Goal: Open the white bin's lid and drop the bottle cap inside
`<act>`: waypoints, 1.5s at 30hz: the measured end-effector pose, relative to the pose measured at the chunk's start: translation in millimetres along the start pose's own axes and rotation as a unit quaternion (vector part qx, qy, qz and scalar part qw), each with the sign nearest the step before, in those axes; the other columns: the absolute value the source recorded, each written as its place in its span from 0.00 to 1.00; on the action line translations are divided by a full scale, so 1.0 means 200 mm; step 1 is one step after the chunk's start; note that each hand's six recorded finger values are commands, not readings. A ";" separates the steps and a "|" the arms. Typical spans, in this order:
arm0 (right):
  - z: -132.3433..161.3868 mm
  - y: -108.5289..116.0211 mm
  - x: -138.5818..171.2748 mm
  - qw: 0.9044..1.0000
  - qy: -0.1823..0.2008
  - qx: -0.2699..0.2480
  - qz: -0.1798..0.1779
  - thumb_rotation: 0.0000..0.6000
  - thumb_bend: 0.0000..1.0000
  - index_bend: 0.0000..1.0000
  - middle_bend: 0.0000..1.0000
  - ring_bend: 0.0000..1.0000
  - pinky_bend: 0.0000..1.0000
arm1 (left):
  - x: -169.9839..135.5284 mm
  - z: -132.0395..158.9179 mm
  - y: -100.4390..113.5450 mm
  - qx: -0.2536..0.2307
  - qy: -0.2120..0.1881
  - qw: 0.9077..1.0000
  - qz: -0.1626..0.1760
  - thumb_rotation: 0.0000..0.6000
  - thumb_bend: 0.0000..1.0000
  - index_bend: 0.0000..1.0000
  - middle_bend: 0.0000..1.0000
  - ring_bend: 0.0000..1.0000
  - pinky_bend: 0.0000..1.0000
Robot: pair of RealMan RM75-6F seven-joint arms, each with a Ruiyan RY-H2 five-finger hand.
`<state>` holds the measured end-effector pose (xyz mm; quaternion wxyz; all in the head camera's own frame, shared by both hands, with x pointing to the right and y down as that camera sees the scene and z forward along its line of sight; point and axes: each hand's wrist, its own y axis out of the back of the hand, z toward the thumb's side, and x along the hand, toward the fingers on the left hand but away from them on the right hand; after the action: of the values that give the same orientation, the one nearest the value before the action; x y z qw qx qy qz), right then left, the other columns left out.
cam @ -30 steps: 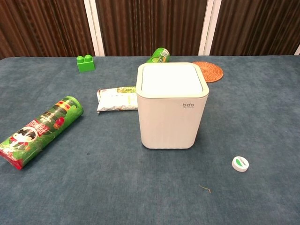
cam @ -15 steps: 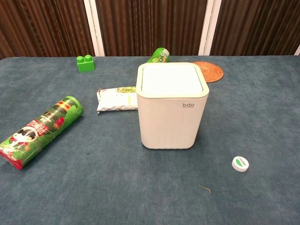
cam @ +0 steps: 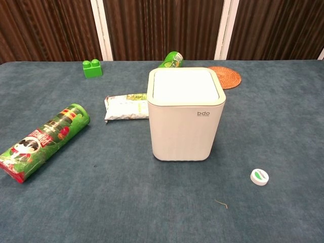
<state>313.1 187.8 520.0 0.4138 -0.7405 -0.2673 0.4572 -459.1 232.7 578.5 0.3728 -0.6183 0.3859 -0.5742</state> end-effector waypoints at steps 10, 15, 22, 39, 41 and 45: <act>0.13 -0.01 -0.19 0.997 0.027 -0.002 0.070 1.00 0.57 0.32 0.84 0.87 0.82 | -0.01 0.02 0.00 -0.001 -0.013 1.000 -0.013 1.00 0.37 0.00 0.00 0.00 0.29; 0.18 -0.03 -0.30 0.994 0.033 -0.007 0.100 1.00 0.59 0.33 0.85 0.87 0.82 | -0.01 0.01 0.00 0.004 -0.008 1.000 -0.013 1.00 0.37 0.00 0.00 0.00 0.30; 0.29 -0.08 -0.45 0.990 0.051 -0.010 0.132 1.00 0.60 0.35 0.85 0.88 0.82 | -0.01 0.01 0.00 0.002 -0.003 1.000 -0.017 1.00 0.37 0.03 0.00 0.01 0.30; 0.47 -0.22 -0.65 0.983 0.073 -0.008 0.168 1.00 0.60 0.36 0.85 0.88 0.82 | -0.01 0.01 0.01 -0.005 -0.006 1.000 -0.016 1.00 0.37 0.07 0.02 0.02 0.31; 0.48 -0.22 -0.67 0.984 0.071 -0.011 0.164 1.00 0.60 0.36 0.85 0.88 0.82 | -0.01 0.01 0.01 -0.005 -0.006 1.000 -0.017 1.00 0.37 0.07 0.02 0.02 0.31; 0.48 -0.22 -0.68 0.985 0.069 -0.014 0.158 1.00 0.60 0.36 0.85 0.88 0.82 | -0.01 0.00 0.01 -0.006 -0.006 1.000 -0.017 1.00 0.37 0.08 0.02 0.02 0.31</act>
<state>165.0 139.8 596.5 0.3430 -0.8092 -0.1242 0.4606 -458.5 234.4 575.4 0.3612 -0.6308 0.3765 -0.5744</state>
